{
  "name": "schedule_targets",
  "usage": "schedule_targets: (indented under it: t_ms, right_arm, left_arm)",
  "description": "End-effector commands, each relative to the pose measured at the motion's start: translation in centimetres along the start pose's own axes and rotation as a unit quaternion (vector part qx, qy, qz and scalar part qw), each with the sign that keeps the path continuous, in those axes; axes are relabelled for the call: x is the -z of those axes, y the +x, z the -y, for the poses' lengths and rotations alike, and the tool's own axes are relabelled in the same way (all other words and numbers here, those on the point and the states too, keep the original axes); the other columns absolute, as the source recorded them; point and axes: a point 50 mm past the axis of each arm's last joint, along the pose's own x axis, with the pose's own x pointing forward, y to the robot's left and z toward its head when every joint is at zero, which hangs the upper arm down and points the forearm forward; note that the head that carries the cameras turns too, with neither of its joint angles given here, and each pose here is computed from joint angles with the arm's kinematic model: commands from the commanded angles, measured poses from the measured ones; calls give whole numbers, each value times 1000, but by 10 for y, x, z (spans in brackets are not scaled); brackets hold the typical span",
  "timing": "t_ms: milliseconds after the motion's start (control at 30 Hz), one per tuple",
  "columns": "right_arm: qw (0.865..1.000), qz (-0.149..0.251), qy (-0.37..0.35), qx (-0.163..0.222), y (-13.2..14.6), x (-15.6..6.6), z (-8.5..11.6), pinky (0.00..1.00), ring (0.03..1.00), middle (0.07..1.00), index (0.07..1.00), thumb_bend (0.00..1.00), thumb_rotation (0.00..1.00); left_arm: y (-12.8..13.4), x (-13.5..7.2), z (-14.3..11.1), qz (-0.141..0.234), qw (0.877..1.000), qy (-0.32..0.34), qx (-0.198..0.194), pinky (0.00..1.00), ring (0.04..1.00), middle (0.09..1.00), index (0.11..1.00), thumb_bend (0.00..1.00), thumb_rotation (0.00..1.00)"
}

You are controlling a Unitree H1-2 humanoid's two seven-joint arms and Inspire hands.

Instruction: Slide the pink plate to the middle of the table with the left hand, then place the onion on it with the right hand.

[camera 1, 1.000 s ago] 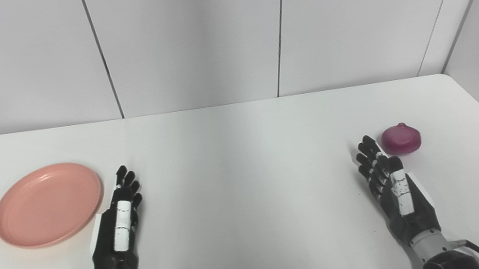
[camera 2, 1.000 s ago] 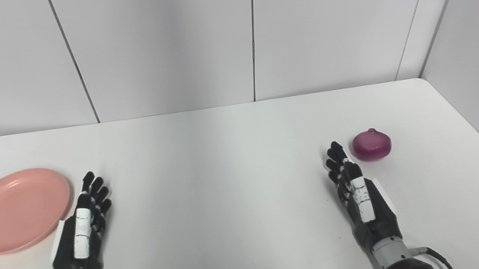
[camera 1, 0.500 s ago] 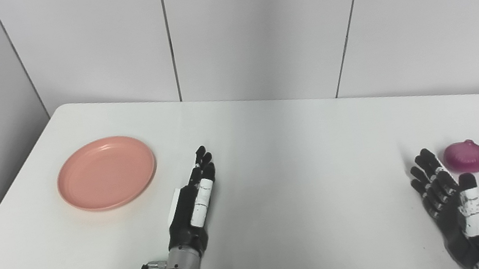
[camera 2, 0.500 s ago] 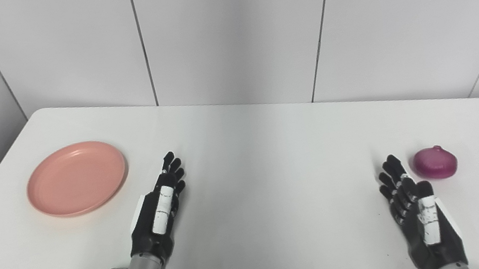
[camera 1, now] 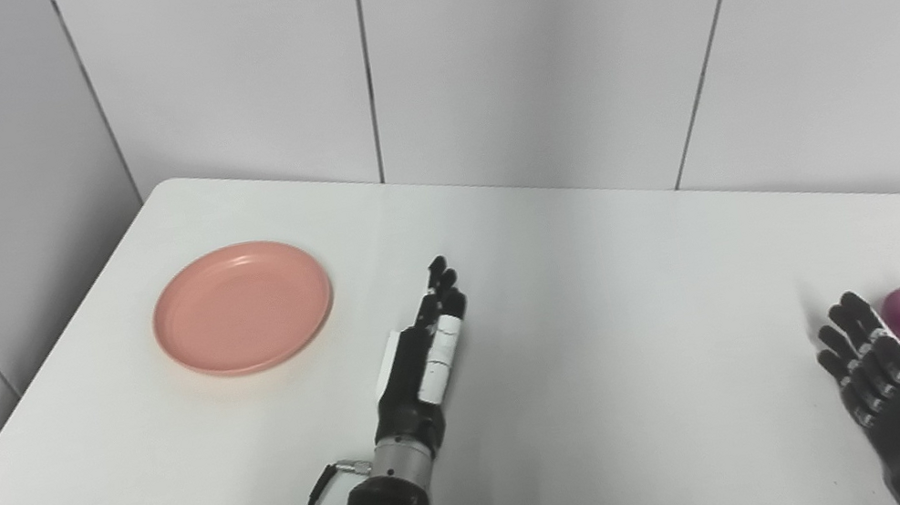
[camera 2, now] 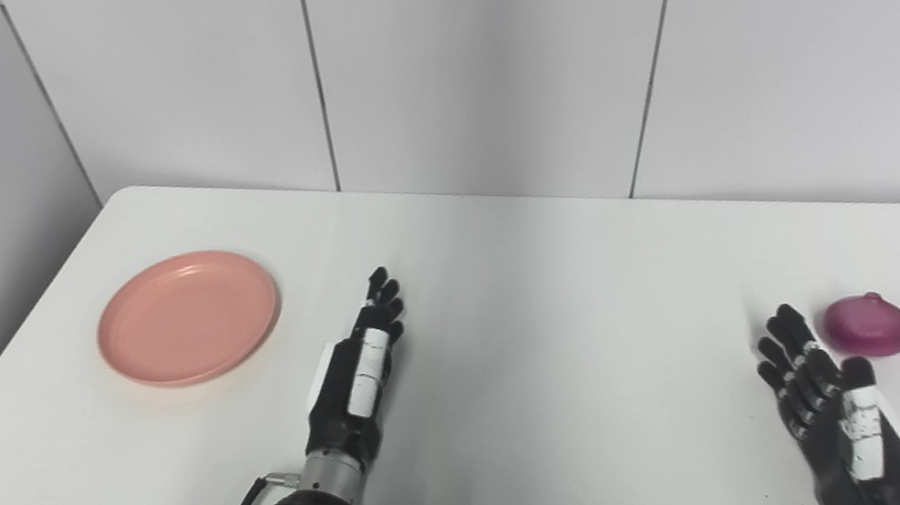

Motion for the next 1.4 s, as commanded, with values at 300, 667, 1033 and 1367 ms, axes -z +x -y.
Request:
schedule_targets:
  t_ms: [300, 667, 1033, 1367]
  right_arm:
    - [996, -80, 17, 33, -35, 50, 6, 1000, 1000, 1000, 1000, 990, 1000]
    - [996, -80, 18, 42, -30, 59, 7, 1000, 994, 988, 1000, 925, 1000]
    - [996, -76, 25, 43, -27, 62, 2, 1000, 997, 984, 1000, 952, 1000]
    - [996, -69, 26, 43, -25, 62, -1, 1000, 970, 960, 992, 961, 1000]
  left_arm:
    - [-22, 43, -3, -50, 999, -4, -13, 1000, 1000, 1000, 1000, 788, 948]
    - [-14, 28, -13, -32, 999, -34, -20, 1000, 1000, 1000, 1000, 852, 902]
    - [35, -101, -55, 79, 995, -39, 49, 944, 932, 957, 960, 893, 902]
    - [86, -166, -118, 148, 987, 28, 52, 733, 832, 883, 850, 936, 903]
